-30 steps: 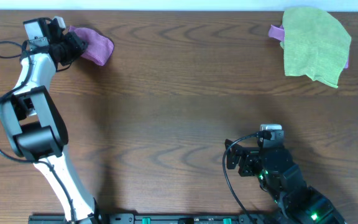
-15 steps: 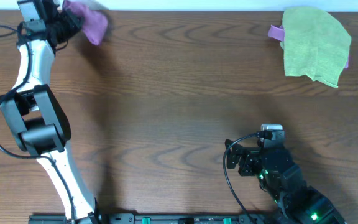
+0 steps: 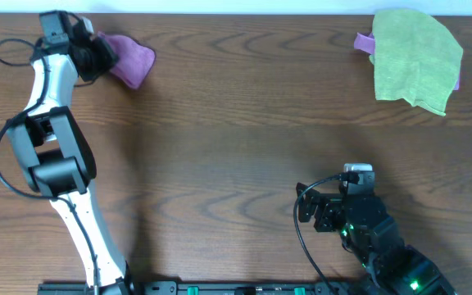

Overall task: Fold the cloth
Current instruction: 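Lower the folded cloth onto the table at the far left corner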

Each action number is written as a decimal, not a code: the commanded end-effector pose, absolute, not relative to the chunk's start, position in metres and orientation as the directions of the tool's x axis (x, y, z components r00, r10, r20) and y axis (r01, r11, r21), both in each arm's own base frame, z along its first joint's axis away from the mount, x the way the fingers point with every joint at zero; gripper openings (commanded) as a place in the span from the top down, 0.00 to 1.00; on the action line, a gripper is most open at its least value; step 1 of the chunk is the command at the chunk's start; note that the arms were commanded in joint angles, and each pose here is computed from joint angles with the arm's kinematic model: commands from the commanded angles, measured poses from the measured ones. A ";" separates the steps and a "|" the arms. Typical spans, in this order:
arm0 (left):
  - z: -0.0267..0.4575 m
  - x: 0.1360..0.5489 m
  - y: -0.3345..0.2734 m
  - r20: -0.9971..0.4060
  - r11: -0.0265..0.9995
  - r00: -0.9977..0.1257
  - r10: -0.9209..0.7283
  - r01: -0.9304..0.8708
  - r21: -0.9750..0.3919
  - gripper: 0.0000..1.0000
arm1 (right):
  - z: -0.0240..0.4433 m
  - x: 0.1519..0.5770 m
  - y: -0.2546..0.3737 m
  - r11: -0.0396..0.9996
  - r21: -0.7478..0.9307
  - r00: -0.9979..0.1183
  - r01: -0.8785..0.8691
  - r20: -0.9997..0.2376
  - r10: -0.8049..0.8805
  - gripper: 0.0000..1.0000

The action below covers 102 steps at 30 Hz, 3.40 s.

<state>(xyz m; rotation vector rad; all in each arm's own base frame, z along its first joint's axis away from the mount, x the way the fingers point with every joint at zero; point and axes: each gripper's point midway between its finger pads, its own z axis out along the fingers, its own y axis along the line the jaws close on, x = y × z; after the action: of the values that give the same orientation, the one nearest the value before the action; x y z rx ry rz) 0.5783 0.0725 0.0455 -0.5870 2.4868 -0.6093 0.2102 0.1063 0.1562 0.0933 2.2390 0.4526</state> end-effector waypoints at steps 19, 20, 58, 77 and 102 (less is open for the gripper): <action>0.010 0.550 0.121 -0.284 0.789 -0.762 -0.582 -0.446 -0.422 0.40 | 0.172 0.214 0.110 0.917 0.390 -0.632 -0.085 -0.732 0.253 0.01; 0.010 0.550 0.119 -0.283 0.790 -0.763 -0.581 -0.444 -0.422 0.05 | 0.172 0.214 0.110 0.917 0.390 -0.633 -0.086 -0.732 0.252 0.01; 0.131 0.556 0.091 -0.330 0.800 -0.801 -0.500 -0.281 -0.531 0.05 | 0.177 0.217 0.111 0.910 0.406 -0.617 -0.089 -0.739 0.270 0.01; 0.119 0.561 0.009 -0.376 0.927 -0.881 -0.288 -0.159 -0.339 0.94 | 0.174 0.216 0.106 0.923 0.378 -0.616 -0.074 -0.745 0.256 0.01; 0.040 0.551 0.038 -0.323 0.974 -0.919 -0.225 -0.199 -0.112 0.94 | 0.167 0.216 0.101 0.941 0.333 -0.624 -0.061 -0.748 0.224 0.01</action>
<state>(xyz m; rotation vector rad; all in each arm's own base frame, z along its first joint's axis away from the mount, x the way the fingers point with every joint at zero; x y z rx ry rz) 0.5542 0.0384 0.0611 -0.3326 2.7384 -0.1369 0.2126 0.1026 0.1583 0.1190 2.2267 0.4332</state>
